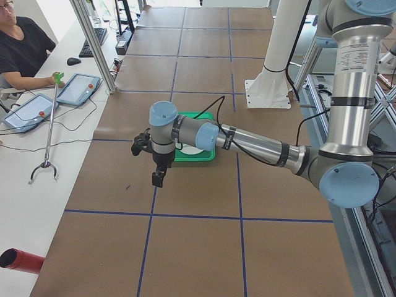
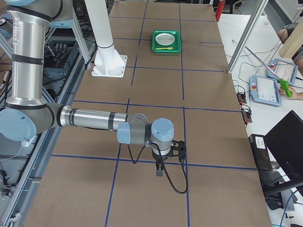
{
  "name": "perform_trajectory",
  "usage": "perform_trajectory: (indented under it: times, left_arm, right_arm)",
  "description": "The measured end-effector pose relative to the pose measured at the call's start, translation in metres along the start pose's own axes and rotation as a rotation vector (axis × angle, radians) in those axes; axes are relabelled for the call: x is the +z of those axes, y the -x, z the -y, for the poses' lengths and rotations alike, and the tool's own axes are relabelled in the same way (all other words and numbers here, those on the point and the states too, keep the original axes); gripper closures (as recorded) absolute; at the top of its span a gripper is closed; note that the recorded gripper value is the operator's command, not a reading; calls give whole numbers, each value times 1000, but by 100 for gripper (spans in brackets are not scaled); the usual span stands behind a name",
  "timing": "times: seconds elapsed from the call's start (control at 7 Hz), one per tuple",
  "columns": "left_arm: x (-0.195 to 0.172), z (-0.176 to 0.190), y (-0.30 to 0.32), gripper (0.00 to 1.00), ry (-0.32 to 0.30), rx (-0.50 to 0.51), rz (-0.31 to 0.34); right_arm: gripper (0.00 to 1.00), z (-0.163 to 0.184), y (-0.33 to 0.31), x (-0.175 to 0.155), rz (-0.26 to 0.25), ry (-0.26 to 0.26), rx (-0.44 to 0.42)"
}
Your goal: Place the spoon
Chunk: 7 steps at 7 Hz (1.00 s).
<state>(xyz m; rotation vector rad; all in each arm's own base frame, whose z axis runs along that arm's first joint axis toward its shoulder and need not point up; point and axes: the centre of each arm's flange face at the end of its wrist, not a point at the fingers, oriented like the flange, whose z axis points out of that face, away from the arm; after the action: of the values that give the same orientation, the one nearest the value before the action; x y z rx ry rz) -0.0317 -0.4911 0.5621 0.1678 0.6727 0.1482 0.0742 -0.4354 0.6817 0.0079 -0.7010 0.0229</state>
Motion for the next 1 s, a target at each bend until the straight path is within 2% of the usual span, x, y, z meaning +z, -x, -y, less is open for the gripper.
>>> perform_trajectory:
  times: [0.43,1.0]
  left_arm:
    - [25,-57,65,0,54,-77,-104]
    - [37,-69,77,0,79,-105,-115]
  right_arm:
    - [0,0,0,0,0,0,0]
    - [0,0,0,0,0,0,0]
